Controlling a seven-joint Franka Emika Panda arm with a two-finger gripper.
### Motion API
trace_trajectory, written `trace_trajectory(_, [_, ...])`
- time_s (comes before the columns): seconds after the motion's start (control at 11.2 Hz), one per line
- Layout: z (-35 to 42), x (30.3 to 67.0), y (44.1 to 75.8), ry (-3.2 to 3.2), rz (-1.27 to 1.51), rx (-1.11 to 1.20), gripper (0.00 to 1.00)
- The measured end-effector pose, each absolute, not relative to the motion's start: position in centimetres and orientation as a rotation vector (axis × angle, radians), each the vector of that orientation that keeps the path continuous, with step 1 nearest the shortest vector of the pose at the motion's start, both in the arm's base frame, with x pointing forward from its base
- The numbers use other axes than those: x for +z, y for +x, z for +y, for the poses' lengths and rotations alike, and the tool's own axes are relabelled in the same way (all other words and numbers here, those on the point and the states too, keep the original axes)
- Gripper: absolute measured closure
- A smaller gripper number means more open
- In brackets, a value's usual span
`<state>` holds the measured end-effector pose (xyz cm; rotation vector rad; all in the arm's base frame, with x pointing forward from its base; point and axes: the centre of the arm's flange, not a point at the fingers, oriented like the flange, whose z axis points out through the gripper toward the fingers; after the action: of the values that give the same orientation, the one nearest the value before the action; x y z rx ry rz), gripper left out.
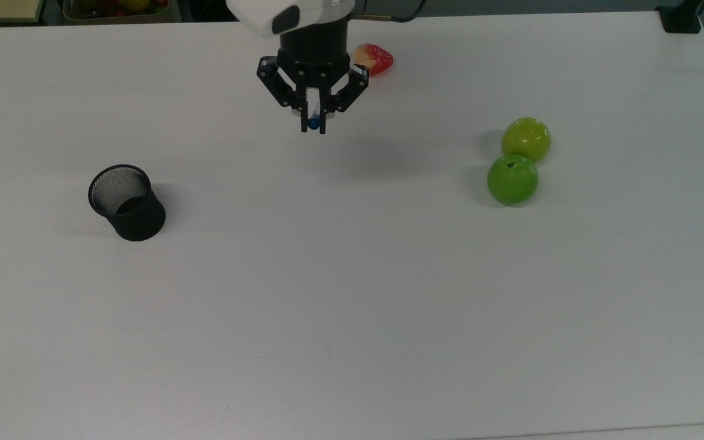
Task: Take marker pen
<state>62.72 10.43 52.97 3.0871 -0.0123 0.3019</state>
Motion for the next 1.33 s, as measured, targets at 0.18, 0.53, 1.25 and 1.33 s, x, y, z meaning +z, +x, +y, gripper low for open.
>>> trace_trajectory(0.18, [11.5, 51.1, 61.7, 3.08, 0.017, 0.139, 0.8])
trace_trajectory(0.53, [12.5, 47.8, 61.6, 3.071, 0.044, 0.022, 0.8])
trace_trajectory(1.25, [12.6, 37.5, 64.2, 3.058, 0.046, -0.093, 0.8])
trace_trajectory(1.33, [12.5, 37.0, 64.5, 3.06, 0.043, -0.086, 0.8])
